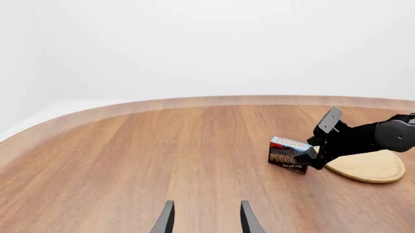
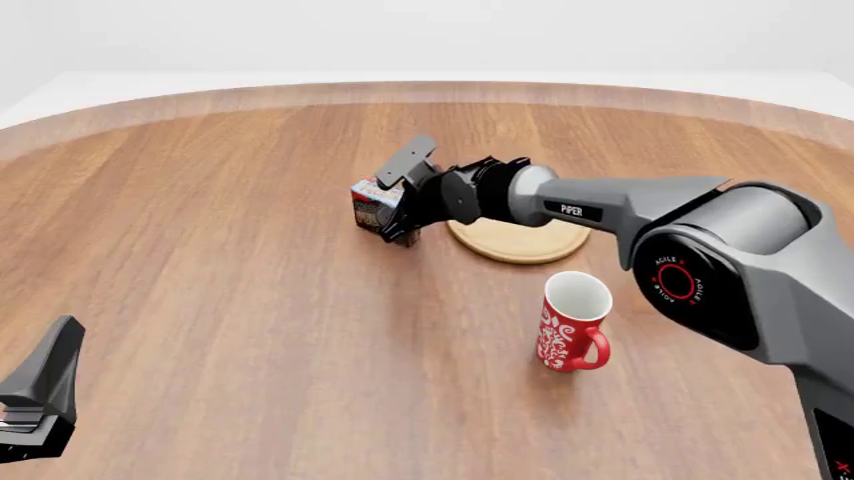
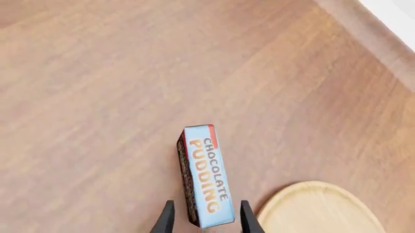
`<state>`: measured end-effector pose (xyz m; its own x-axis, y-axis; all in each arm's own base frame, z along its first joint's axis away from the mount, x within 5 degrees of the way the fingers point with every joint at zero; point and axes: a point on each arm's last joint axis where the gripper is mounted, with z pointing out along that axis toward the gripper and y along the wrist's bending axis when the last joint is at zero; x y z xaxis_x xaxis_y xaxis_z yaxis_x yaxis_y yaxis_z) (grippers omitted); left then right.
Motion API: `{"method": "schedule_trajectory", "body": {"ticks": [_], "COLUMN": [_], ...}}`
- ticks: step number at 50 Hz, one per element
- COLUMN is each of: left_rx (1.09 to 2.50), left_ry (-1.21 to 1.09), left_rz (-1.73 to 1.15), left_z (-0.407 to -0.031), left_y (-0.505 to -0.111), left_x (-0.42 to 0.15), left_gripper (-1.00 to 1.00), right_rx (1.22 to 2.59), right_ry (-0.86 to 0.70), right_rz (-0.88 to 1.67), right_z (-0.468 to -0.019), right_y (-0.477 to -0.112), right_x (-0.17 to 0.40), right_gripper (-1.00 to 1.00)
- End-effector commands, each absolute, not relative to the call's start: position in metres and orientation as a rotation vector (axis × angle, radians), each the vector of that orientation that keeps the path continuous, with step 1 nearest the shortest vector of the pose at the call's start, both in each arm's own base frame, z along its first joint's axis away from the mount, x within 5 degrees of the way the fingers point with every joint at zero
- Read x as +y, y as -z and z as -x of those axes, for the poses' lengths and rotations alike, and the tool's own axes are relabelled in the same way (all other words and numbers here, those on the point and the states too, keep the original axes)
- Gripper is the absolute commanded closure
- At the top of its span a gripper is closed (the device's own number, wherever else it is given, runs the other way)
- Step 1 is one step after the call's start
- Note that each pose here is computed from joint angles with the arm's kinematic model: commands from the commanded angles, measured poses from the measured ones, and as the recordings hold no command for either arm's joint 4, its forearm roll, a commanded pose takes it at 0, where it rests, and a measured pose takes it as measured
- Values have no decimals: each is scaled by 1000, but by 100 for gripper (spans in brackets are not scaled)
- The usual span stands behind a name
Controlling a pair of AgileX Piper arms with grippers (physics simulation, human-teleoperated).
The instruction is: Put the chocolate pudding to the left of the plate.
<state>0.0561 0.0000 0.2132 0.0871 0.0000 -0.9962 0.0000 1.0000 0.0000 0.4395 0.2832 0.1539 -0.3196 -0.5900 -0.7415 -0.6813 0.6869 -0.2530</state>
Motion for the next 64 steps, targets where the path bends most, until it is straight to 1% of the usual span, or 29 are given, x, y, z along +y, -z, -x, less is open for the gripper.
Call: {"method": "schedule_trajectory", "body": {"ticks": [1,6,16,30,35,36,40,47,58,60,64], "left_rx": [1484,1484,1484,1484,1484,1484,1484,1484,1484,1484,1484], "left_ry": [0,0,0,0,0,0,0,0,0,0,0], "left_rz": [0,0,0,0,0,0,0,0,0,0,0], "left_z": [-56,-56,-56,-56,-56,-56,-56,-56,-56,-56,-56], "left_y": [-213,-213,-213,-213,-213,-213,-213,-213,-213,-213,-213], "left_x": [0,0,0,0,0,0,0,0,0,0,0], "left_gripper": [-100,-100,-100,-100,-100,-100,-100,-100,-100,-100,-100], "right_rx": [2020,2017,2000,1991,1969,1960,1937,1845,1794,1759,1755], "right_ry": [-136,-135,-141,-159,-176,-194,-199,-240,-246,-243,-250], "right_rz": [963,960,926,898,886,873,865,860,815,797,795], "right_z": [-435,-433,-422,-381,-361,-352,-342,-310,-288,-284,-278], "right_y": [-156,-157,-172,-187,-199,-206,-215,-251,-271,-279,-284], "right_x": [279,277,264,241,234,233,228,224,203,197,195], "right_gripper": [-100,-100,-100,-100,-100,-100,-100,-100,-100,-100,-100]}}
